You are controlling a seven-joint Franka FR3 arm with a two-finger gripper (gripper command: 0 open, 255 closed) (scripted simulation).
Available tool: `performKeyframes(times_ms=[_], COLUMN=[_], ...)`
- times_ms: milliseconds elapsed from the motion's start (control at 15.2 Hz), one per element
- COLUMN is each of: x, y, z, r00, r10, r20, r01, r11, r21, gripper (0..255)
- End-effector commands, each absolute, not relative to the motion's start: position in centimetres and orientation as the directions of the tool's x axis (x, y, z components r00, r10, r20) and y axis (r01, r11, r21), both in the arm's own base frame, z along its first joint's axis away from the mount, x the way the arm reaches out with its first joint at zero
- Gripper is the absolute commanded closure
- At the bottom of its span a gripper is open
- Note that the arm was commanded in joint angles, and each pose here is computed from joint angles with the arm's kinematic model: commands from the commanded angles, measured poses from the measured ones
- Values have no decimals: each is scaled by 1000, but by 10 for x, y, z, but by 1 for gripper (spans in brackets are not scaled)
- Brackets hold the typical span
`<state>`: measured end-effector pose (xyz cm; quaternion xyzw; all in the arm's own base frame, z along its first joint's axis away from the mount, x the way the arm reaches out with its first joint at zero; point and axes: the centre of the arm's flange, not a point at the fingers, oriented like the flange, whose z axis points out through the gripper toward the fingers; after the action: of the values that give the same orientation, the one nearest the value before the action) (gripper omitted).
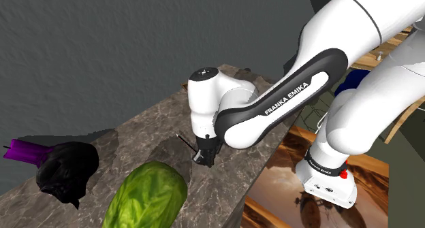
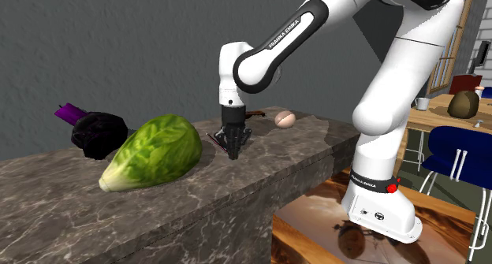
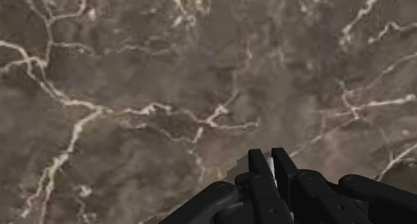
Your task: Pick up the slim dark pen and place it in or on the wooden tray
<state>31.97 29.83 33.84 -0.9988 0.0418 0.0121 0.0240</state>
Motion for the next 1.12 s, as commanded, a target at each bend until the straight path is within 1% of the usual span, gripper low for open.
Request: performKeyframes(times_ms=[0, 1056], x=[318, 318], y=[300, 300], z=[341, 425], r00=[996, 996], r10=[-79, -79], r20=[-29, -29], r01=[-80, -80], r11=[-996, -996], r21=[-47, -47], gripper=[255, 255])
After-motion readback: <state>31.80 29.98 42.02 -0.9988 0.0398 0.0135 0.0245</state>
